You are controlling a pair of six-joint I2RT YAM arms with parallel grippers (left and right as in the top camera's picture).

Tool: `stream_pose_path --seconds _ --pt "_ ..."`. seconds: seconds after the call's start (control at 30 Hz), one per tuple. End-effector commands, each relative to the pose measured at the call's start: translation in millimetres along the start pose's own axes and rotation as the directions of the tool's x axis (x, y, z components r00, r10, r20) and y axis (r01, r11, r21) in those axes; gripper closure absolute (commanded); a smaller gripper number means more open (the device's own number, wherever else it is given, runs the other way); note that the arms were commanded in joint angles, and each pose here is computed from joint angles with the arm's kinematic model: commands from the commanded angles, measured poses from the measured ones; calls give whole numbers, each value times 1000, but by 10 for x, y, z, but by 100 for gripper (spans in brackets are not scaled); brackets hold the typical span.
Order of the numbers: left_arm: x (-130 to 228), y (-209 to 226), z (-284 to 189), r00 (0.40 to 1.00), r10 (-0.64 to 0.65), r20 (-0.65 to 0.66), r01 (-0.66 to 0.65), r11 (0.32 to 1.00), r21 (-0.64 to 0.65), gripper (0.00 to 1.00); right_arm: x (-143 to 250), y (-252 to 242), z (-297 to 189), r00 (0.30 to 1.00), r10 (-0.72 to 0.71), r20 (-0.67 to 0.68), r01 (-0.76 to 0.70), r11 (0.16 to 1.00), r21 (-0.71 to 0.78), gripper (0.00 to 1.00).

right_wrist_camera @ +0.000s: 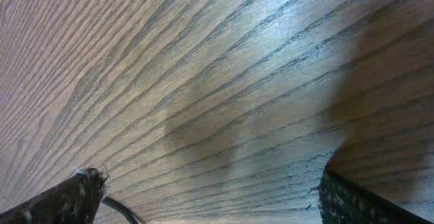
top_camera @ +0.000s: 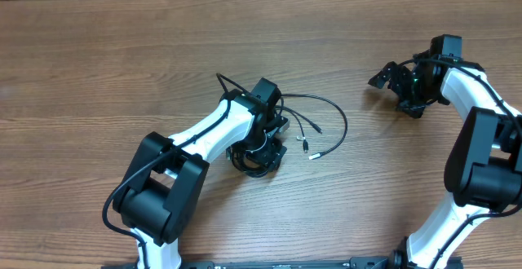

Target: Untangle cables

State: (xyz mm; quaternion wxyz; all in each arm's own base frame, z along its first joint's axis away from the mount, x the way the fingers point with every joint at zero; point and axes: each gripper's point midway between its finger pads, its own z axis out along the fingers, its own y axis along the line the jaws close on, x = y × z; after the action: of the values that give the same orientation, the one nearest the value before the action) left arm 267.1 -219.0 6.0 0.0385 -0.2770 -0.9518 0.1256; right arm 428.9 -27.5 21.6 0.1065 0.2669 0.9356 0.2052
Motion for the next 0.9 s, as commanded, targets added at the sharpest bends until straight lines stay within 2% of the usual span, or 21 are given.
stream_pose_path --seconds 0.0,0.3,0.5,0.57,0.67,0.83,0.87 --pt "127 117 114 999 12 -47 -15 997 -71 27 59 -93 79 1000 7 -18 -6 1000 26 0" --pt "237 215 244 994 70 -79 -86 971 -225 29 59 -93 79 1000 7 -18 -6 1000 26 0" --pt "328 267 330 993 70 -91 -90 966 -242 33 58 -92 79 1000 6 -18 -6 1000 26 0" --pt "328 268 330 993 70 -91 -90 966 -242 36 59 -93 79 1000 7 -18 -6 1000 26 0" --pt "336 263 334 993 70 -93 -90 966 -241 51 59 -93 79 1000 7 -18 -6 1000 26 0" --pt "441 193 416 988 95 -121 -122 963 -240 51 59 -93 79 1000 7 -18 -6 1000 26 0" --pt "471 192 439 986 103 -128 -133 959 -250 55 59 -93 79 1000 7 -18 -6 1000 26 0"
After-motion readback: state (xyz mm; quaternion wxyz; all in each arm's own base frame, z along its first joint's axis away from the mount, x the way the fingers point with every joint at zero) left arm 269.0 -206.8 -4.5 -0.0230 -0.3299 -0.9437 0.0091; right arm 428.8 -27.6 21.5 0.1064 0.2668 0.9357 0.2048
